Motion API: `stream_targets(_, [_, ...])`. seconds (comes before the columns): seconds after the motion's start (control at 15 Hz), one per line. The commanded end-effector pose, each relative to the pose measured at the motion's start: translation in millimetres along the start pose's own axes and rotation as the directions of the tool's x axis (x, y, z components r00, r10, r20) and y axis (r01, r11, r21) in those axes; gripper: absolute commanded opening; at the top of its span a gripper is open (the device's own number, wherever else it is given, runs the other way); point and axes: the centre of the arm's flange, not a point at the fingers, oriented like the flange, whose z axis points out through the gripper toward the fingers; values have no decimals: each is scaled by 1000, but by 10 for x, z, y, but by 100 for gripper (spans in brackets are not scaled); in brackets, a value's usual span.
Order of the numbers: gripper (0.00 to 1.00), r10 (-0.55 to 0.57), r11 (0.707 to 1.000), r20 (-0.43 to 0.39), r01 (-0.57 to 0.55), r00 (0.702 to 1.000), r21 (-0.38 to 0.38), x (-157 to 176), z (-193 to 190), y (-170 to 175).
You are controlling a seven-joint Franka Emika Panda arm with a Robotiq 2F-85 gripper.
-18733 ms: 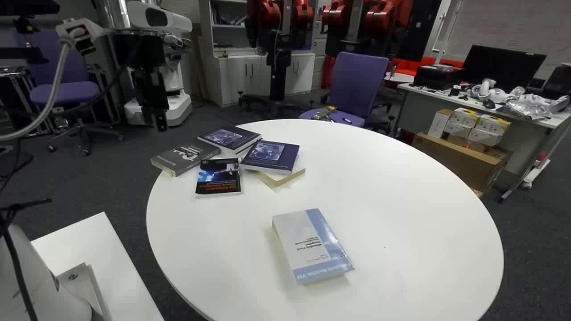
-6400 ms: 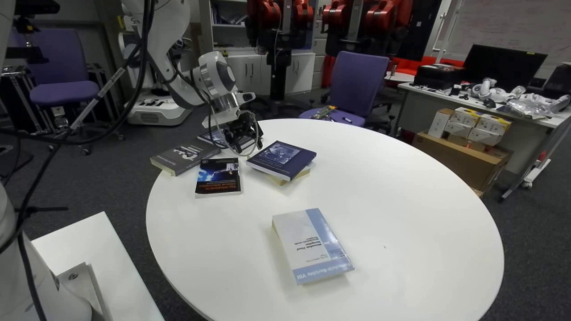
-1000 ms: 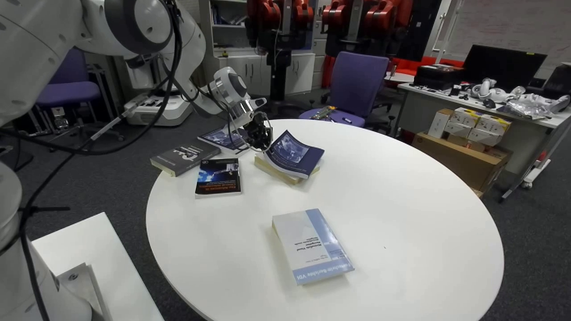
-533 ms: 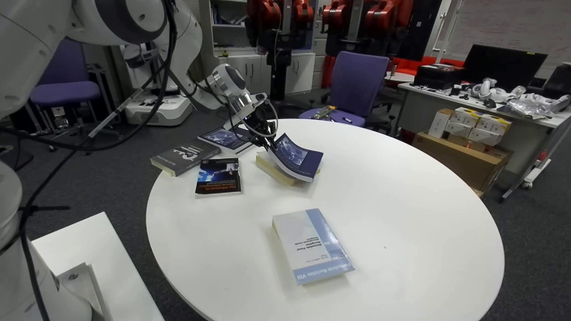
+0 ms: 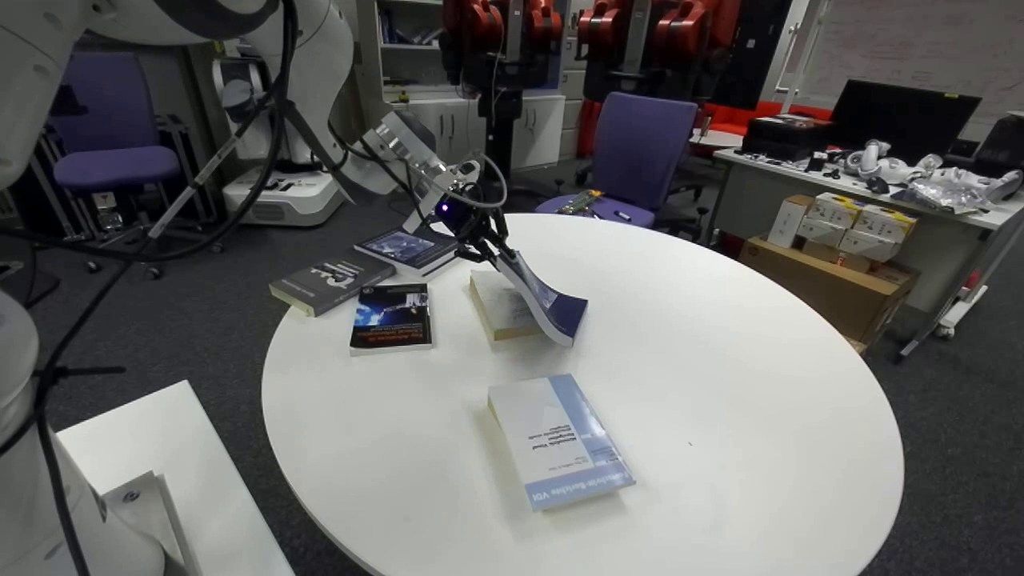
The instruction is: Move the blue book to the right
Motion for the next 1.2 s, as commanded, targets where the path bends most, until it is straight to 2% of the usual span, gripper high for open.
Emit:
stream_targets(0.0, [5,48,993,64,-40,997,-114,-478,19,318])
stream_targets(0.27, [5,102,985,89,-88,991,-146,-649,140,480])
stream_targets(0.53, [5,173,985,-37,-173,984,1,-633,284,589])
stream_targets(0.8, [5,183,979,-154,-166,971,115,-515,407,662])
stream_targets(0.93, [5,184,979,-173,-166,968,115,-474,472,703])
stream_targets(1.13, [5,174,985,-135,-171,975,38,-438,633,741])
